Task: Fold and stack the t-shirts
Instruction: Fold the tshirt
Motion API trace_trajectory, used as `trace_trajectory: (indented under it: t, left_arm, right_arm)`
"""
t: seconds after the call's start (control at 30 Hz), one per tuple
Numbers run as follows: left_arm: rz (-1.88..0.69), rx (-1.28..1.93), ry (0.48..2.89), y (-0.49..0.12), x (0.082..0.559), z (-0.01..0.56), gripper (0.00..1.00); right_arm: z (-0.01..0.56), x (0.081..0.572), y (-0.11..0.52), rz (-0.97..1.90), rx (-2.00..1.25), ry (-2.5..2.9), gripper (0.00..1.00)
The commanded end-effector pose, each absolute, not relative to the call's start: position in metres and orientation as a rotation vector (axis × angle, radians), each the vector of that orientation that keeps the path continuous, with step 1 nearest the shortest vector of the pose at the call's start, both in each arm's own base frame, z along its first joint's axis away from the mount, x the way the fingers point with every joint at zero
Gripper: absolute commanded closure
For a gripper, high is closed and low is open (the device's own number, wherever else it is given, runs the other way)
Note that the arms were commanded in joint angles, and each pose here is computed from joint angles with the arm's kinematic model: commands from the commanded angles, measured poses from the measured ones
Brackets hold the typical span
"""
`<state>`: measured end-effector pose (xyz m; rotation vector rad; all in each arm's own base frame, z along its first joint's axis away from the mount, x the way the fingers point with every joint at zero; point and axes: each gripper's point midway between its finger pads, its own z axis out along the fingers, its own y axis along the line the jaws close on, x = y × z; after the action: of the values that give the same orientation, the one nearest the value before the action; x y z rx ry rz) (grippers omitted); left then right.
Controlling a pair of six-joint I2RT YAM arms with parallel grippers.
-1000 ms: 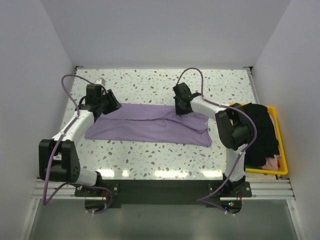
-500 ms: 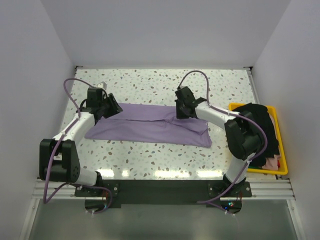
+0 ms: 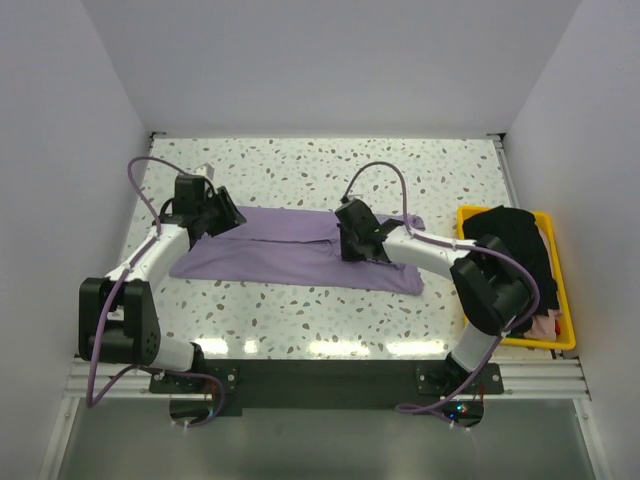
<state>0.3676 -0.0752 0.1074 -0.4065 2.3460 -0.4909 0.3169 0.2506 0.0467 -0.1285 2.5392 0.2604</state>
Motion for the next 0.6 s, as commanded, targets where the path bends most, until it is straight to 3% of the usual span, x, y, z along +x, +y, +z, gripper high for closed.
trace_trajectory:
  t: [0.0, 0.27, 0.57]
  left_arm:
    - [-0.529, -0.346, 2.294, -0.082, 0.375, 0.120, 0.54]
    - [-0.540, -0.339, 2.300, -0.085, 0.374, 0.118, 0.54]
    - [-0.580, -0.293, 2.311, -0.096, 0.373, 0.119, 0.54]
  right_arm:
    - [0.071, 0.319, 0.270, 0.323, -0.058, 2.414, 0.98]
    - [0.070, 0.305, 0.283, 0.358, -0.021, 2.330, 0.97]
    - [0.103, 0.305, 0.272, 0.309, -0.030, 2.286, 0.60]
